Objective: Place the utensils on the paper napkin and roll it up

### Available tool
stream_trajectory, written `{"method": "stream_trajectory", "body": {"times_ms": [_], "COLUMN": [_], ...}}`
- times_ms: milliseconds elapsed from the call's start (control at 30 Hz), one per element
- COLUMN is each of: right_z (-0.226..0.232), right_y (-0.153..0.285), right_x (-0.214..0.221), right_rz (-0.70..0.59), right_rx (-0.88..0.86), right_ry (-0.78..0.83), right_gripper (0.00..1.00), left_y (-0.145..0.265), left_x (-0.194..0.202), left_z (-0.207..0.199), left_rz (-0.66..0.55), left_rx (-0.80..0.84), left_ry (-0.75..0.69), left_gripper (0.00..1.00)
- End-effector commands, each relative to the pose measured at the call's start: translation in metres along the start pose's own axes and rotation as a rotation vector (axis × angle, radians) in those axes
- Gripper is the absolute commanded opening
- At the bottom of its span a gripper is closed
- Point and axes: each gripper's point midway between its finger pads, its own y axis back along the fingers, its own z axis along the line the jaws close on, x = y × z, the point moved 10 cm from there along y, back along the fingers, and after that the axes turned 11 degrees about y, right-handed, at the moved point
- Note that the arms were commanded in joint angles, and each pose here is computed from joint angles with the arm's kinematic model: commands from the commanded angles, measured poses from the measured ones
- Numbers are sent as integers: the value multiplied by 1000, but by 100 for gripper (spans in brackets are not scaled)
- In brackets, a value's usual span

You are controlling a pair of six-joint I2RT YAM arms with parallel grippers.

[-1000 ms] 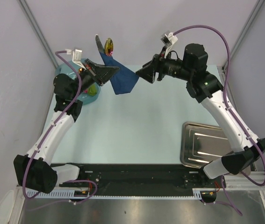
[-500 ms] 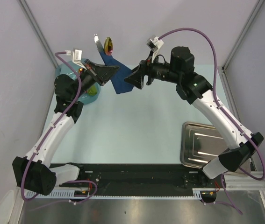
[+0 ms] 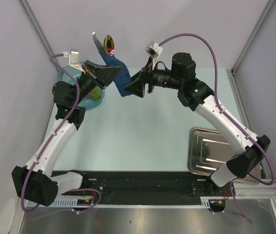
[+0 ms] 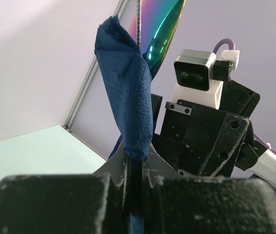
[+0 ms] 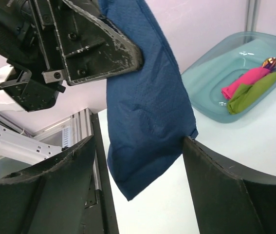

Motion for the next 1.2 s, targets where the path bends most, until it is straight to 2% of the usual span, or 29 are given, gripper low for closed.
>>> {"method": "stream_trajectory", "body": {"times_ms": [0,200,333,433,533,733,1167], "right_z": [11,11,9,8,13,34,38], "right_y": [-1,0,16,23,27,14,-9], "right_x": [-12,-11,-21,-21,-23,-29,-13], "right_rz": [-55,-23,-16,-7,-18,-31,-29], "right_rx": [-43,60,182,272,334,315,205], "right_ry": [63,125,159,201,291,431,371], "right_gripper": [76,78,81,87,89,87,85], "left_y": [0,0,3,1,3,3,6], "left_x": [-6,-4,-6,-11,-13,-13,-10], "left_z": [-21,-17,-15,-10,-6,-9,-30], "left_rz": [-35,-28,-53,-59,-72,-73,-85], "left_rx": [80,57,-4,-93,-160,-189,-67], "left_ry": [-35,-45,-73,-114,-136,-154,-122], "left_gripper": [0,0,0,0,0,0,0]}}
